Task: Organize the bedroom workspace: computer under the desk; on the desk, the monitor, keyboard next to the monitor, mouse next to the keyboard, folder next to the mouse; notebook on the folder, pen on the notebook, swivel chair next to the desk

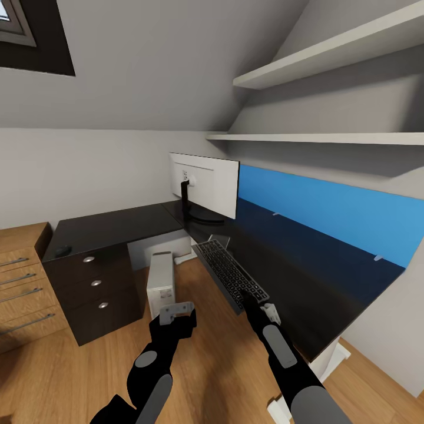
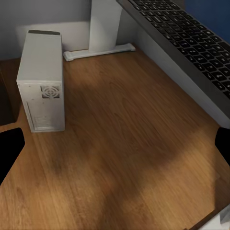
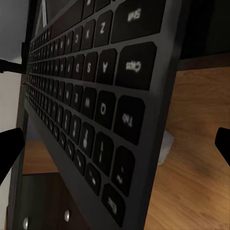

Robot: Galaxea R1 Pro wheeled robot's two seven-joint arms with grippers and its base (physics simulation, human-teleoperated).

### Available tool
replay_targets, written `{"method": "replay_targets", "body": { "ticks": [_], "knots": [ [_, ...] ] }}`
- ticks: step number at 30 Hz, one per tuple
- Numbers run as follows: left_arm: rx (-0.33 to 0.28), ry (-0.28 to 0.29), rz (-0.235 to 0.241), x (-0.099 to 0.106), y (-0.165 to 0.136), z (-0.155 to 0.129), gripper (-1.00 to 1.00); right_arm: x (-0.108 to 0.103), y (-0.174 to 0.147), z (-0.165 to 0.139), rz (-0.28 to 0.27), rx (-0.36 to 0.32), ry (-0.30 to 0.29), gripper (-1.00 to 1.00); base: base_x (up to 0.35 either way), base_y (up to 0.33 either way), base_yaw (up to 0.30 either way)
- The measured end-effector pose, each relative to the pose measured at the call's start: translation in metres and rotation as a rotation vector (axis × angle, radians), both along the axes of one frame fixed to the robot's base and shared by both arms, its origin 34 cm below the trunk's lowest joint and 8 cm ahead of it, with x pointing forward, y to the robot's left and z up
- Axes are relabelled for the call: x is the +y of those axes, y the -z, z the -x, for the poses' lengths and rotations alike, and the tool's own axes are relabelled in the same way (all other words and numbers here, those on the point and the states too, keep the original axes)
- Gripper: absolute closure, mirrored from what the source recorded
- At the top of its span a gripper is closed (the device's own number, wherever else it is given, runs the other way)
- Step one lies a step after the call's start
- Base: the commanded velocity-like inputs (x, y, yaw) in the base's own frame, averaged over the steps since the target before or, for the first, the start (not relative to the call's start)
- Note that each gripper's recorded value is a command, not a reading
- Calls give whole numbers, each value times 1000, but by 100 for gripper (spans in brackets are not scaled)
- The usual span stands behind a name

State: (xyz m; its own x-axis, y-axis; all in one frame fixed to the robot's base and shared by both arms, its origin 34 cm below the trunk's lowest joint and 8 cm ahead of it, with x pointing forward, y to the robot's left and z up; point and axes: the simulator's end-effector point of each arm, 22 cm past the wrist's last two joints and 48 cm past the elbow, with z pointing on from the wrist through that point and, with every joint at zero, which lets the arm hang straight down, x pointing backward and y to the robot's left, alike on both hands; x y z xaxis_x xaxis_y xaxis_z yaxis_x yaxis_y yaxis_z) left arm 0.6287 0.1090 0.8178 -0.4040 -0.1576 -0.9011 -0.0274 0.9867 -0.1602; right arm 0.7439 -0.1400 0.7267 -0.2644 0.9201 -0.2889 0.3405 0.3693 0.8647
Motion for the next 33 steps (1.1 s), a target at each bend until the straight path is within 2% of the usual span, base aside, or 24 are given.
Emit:
{"method": "replay_targets", "body": {
  "ticks": [1, 16, 28, 33],
  "knots": [
    [0, 0, 0, 0, 0, 0, -100, 0, 0, 0, 0, 0, 0, 100, 0, 0, 0],
    [0, -1, -1, 1, 0, 0, -100, 0, -1, 0, 0, -3, -1, 100, 0, 0, 0],
    [-2, -4, 0, 2, -23, -3, -100, 1, -24, -3, -1, -6, -3, 100, 0, 0, 0],
    [-2, -4, 0, 2, -32, -3, -100, 6, -45, -7, -17, -58, -23, 100, 0, 0, 0]
  ]
}}
